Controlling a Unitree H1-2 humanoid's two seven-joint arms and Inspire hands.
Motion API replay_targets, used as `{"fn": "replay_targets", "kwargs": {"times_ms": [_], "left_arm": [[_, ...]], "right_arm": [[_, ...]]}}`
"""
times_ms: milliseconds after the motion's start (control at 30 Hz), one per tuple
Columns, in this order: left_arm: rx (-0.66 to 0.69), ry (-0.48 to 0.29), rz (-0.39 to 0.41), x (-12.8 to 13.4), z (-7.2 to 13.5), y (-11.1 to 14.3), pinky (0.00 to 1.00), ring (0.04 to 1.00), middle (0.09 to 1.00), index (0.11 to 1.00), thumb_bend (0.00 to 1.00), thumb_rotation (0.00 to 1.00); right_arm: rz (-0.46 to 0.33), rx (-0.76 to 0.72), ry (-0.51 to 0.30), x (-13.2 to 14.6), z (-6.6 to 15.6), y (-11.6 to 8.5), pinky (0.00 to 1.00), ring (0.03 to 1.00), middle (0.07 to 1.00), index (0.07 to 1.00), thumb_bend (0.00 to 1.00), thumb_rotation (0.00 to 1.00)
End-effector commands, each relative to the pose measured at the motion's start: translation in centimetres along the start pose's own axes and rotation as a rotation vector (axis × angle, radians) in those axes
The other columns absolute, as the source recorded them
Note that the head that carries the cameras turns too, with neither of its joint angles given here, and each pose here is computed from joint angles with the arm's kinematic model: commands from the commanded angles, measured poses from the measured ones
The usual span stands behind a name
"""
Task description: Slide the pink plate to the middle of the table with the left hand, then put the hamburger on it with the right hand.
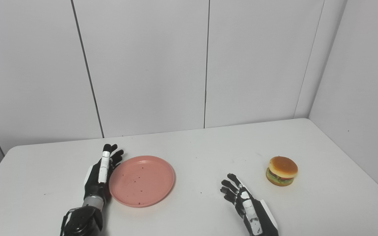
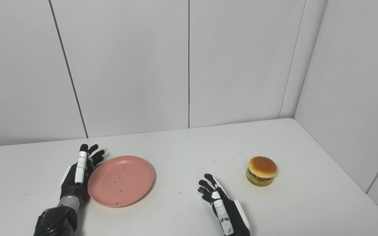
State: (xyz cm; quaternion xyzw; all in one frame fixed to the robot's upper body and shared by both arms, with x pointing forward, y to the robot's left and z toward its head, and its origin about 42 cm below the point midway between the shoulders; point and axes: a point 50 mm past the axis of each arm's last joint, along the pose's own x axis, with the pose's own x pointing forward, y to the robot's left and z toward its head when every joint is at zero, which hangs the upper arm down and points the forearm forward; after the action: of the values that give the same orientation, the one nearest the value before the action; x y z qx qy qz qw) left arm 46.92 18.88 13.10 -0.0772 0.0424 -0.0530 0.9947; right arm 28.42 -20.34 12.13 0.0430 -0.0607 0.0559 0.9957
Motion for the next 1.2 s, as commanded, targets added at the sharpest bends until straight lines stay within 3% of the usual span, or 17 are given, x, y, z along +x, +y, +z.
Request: {"fn": "replay_targets", "kwargs": {"times_ms": [0, 367, 633, 967, 1167], "left_arm": [[-0.029, -0.020, -0.065, 1.3, 2.0, -2.5, 0.89, 0.901, 0.859, 0.868, 0.87, 0.94], [-0.099, 0.005, -0.101, 1.0, 2.3, -5.3, 0.97, 0.920, 0.856, 0.876, 0.86, 0.95], [-0.099, 0.004, -0.123, 0.4, 2.4, -6.9, 0.91, 0.898, 0.846, 0.862, 0.85, 0.95], [-0.099, 0.020, -0.139, 0.1, 1.9, -6.8, 0.94, 0.913, 0.860, 0.872, 0.84, 0.95], [-0.103, 0.027, -0.121, 0.1, 1.5, -6.4, 0.92, 0.916, 0.856, 0.861, 0.84, 0.94]], "right_arm": [[-0.002, 0.015, 0.018, -0.1, -0.1, 0.5, 0.91, 0.870, 0.882, 0.921, 0.88, 0.99], [-0.003, 0.015, 0.026, 0.0, -0.1, 0.2, 0.91, 0.868, 0.880, 0.920, 0.89, 0.99], [-0.007, 0.010, 0.025, 0.0, -0.2, 0.6, 0.91, 0.868, 0.880, 0.920, 0.89, 0.98], [-0.020, 0.003, 0.013, 0.1, -0.4, 1.3, 0.90, 0.858, 0.872, 0.914, 0.90, 0.98], [-0.166, -0.014, -0.102, -0.2, -0.3, 1.4, 0.78, 0.785, 0.814, 0.882, 0.80, 0.92]]}}
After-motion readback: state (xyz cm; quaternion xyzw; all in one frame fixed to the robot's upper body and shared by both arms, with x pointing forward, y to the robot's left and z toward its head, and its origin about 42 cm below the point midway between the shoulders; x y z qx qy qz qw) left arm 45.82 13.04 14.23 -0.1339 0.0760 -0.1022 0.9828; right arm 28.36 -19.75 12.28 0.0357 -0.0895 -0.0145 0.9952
